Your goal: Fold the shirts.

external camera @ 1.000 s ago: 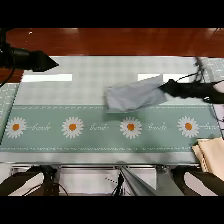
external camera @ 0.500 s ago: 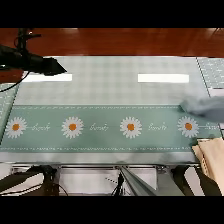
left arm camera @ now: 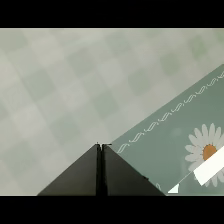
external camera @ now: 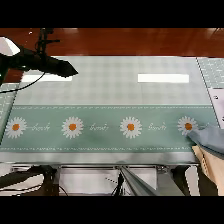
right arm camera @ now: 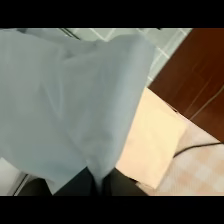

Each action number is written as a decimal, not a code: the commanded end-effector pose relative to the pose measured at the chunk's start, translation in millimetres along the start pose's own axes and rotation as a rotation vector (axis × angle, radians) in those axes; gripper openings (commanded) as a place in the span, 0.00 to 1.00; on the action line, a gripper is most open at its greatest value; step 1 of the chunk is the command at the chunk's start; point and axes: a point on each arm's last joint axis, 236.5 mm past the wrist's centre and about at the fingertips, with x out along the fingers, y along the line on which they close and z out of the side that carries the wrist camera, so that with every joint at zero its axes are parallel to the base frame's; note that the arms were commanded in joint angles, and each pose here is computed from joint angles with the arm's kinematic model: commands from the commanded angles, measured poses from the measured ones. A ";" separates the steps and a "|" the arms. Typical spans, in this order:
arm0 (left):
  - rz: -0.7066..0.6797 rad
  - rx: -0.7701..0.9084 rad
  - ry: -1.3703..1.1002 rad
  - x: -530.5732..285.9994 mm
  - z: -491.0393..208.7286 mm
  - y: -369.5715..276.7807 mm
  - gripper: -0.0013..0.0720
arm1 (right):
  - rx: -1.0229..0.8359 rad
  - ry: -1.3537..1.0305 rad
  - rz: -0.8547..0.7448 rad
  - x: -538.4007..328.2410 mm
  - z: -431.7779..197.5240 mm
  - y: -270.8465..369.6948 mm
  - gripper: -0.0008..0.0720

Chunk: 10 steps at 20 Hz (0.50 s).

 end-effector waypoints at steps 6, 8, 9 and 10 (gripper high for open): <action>0.015 0.047 0.000 21.8 0.3 14.7 0.06 | 0.087 0.003 -0.284 -14.9 -13.3 -69.9 0.06; 0.025 0.047 -0.015 21.6 4.0 16.8 0.06 | 0.083 0.010 -0.285 -13.1 -14.3 -69.6 0.06; 0.029 0.047 -0.022 21.6 5.7 17.8 0.06 | 0.081 0.015 -0.285 -11.5 -16.0 -69.0 0.06; 0.032 0.047 -0.026 21.5 6.6 18.4 0.06 | 0.079 0.016 -0.280 -10.3 -18.0 -67.8 0.12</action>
